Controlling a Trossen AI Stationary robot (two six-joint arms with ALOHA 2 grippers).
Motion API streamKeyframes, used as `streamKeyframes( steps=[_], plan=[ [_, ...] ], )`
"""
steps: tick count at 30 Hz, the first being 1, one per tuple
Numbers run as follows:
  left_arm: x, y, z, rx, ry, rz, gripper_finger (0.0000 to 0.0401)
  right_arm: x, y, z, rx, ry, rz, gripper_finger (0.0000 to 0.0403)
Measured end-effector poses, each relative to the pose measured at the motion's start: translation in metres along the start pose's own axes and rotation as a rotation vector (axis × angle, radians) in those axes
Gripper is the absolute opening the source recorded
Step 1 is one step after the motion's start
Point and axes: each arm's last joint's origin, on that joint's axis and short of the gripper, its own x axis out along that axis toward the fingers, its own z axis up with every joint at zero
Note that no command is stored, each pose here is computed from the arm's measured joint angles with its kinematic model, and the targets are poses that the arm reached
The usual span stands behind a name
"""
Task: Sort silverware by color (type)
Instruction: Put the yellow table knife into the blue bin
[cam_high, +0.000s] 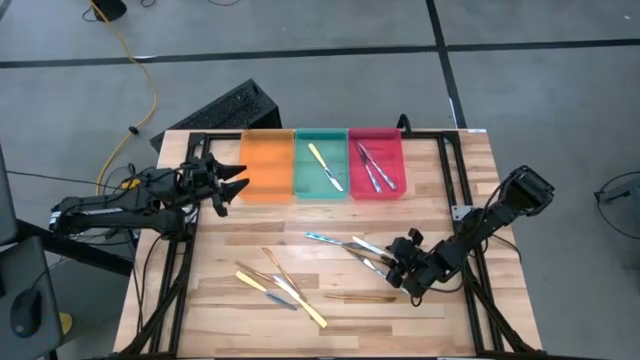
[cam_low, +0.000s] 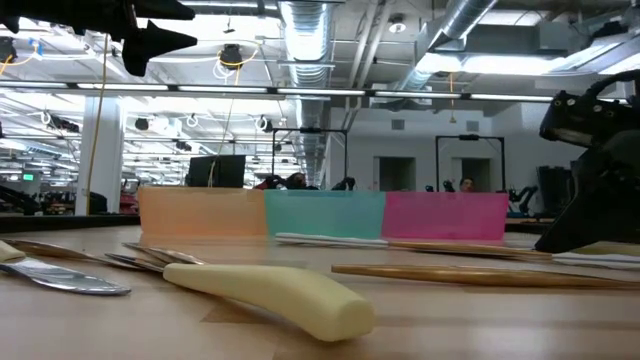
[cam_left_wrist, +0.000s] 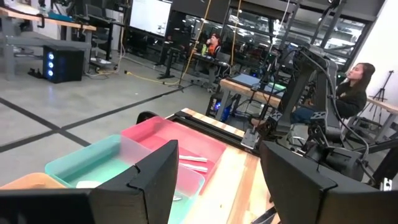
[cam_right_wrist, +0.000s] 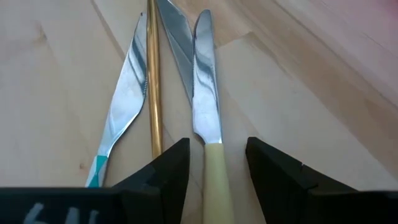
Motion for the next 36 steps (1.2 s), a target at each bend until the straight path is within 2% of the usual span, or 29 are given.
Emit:
streamKeyframes(
  steps=[7,15,23,26,33,36],
  plan=[
    [0.000,0.000,0.000,0.000,-0.001,0.001,0.0208,0.002,-0.002,0.003,-0.020,0.011,-0.008,0.0188],
    [0.000,0.001,0.000,0.000,-0.007,0.022,0.0208,0.001,-0.004,0.005,-0.045,-0.006,-0.021,0.0155],
    [0.000,0.001,0.000,0.000,-0.007,0.024,0.0208,0.001,-0.009,0.011,-0.053,0.064,-0.013,0.0149],
    [0.000,0.001,0.000,0.000,-0.008,0.024,0.0208,0.001,-0.009,0.012,-0.051,0.077,-0.009,0.0127],
    [0.000,0.001,0.000,0.000,-0.007,0.024,0.0208,0.001,-0.008,0.012,-0.022,0.057,-0.010,0.0040],
    [0.000,0.001,0.000,0.000,-0.007,0.024,0.0208,0.000,-0.008,0.012,0.009,0.035,-0.008,0.0039]
  ],
)
